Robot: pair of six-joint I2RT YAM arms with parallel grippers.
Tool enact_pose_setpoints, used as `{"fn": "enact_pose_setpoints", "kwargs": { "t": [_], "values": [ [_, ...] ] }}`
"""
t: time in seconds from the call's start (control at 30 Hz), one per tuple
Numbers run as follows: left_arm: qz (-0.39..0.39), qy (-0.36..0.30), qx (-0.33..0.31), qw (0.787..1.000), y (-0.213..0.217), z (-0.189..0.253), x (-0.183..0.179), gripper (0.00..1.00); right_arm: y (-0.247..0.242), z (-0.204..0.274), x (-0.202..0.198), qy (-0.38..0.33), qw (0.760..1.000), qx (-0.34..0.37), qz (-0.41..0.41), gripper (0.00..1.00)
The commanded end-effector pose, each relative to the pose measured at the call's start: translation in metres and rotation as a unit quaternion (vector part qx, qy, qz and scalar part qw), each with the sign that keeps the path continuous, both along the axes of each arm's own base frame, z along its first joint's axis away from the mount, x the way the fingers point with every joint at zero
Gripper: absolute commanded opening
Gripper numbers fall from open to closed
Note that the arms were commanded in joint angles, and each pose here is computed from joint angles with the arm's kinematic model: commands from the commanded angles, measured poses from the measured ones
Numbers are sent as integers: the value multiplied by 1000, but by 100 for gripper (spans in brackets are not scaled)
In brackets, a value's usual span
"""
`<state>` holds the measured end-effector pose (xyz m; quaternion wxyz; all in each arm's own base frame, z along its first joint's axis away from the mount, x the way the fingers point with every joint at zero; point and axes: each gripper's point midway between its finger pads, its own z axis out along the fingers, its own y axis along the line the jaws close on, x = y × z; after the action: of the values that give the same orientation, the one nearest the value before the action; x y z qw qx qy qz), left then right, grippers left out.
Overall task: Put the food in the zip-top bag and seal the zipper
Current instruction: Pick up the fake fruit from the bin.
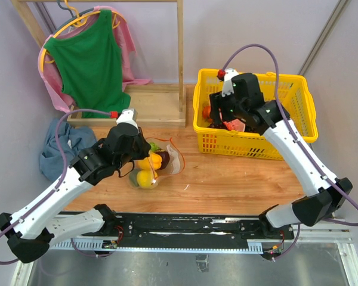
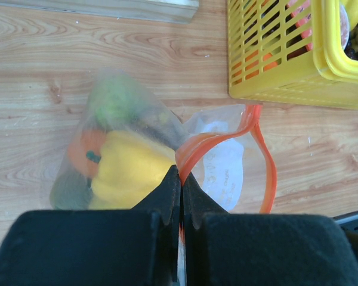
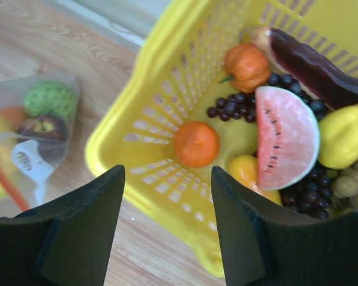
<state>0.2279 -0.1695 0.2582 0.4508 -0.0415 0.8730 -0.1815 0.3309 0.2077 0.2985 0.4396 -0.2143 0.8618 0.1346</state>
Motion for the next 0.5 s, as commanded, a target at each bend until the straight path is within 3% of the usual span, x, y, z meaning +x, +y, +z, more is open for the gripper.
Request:
{"fn": "enact_pose_setpoints", "kwargs": {
  "t": [0.0, 0.47],
  "values": [
    [10, -43, -21, 999, -3, 28, 13, 0, -34, -15, 19, 25, 999, 3, -36, 64],
    [-2, -52, -27, 998, -13, 36, 20, 0, -36, -118, 47, 132, 991, -18, 9, 83]
  ]
}}
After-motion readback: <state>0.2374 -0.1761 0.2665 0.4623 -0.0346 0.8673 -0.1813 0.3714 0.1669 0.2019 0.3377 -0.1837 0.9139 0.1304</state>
